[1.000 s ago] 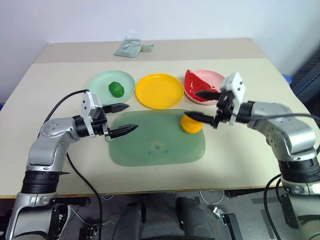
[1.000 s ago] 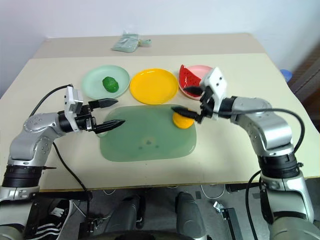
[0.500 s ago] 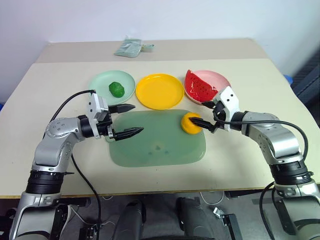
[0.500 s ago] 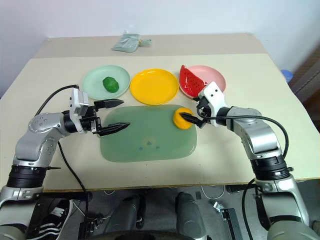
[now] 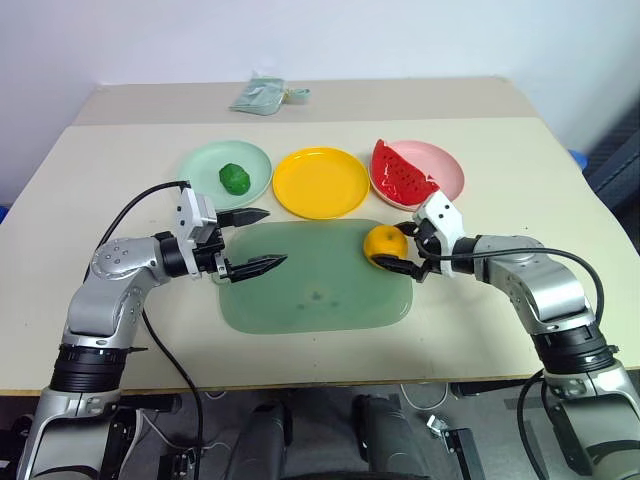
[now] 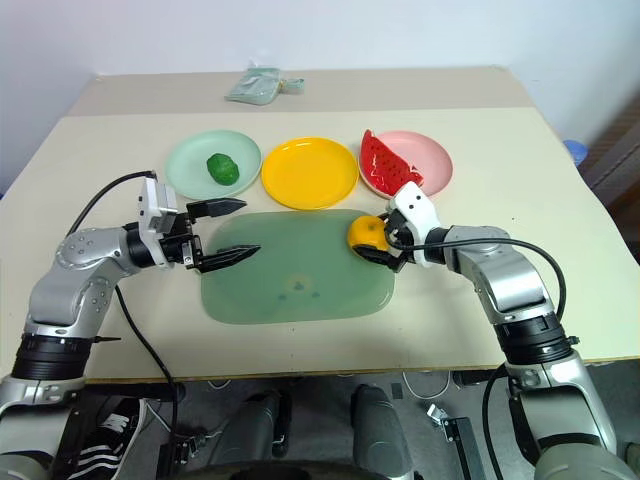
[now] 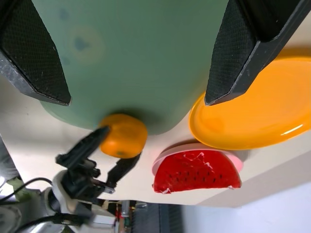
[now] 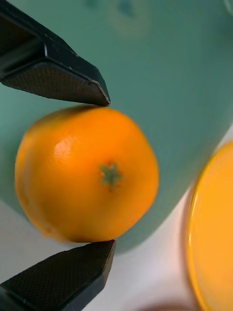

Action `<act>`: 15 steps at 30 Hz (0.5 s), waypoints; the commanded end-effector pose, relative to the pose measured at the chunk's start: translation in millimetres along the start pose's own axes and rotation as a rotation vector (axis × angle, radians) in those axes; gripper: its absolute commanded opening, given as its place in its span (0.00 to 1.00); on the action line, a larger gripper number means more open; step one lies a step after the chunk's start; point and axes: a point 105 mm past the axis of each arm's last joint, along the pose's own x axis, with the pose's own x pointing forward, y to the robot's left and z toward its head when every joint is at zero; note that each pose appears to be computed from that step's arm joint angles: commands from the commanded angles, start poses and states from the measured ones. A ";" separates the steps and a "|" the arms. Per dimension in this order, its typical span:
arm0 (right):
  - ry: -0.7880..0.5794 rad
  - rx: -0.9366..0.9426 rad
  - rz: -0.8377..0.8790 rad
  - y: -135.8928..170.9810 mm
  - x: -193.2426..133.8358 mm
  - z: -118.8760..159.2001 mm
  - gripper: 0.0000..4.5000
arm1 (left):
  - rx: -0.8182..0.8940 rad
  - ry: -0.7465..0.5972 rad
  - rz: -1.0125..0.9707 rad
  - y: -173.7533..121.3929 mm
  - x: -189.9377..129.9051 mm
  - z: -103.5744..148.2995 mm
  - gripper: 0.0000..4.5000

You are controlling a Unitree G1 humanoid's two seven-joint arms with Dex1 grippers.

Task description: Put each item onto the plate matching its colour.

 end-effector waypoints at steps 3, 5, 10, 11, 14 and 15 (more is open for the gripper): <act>-0.054 0.059 -0.004 -2.3 2.1 12.8 0.80 | 0.049 -0.021 0.022 4.4 -1.6 12.2 1.00; -0.074 0.045 -0.004 -2.7 1.1 20.9 0.69 | 0.048 -0.019 0.026 5.3 -2.7 12.0 1.00; -0.190 0.049 -0.001 -3.3 2.4 63.5 0.69 | 0.075 -0.025 0.127 20.2 -2.4 12.6 1.00; -0.204 0.051 -0.001 -3.6 3.0 70.3 0.69 | 0.084 -0.029 0.152 23.8 -2.1 13.4 1.00; -0.304 0.030 -0.047 -9.3 11.8 107.9 0.69 | 0.101 -0.033 0.338 50.7 -4.6 12.2 1.00; -0.322 0.005 -0.077 -12.2 16.3 117.0 0.69 | 0.085 -0.041 0.368 54.8 -5.3 11.5 1.00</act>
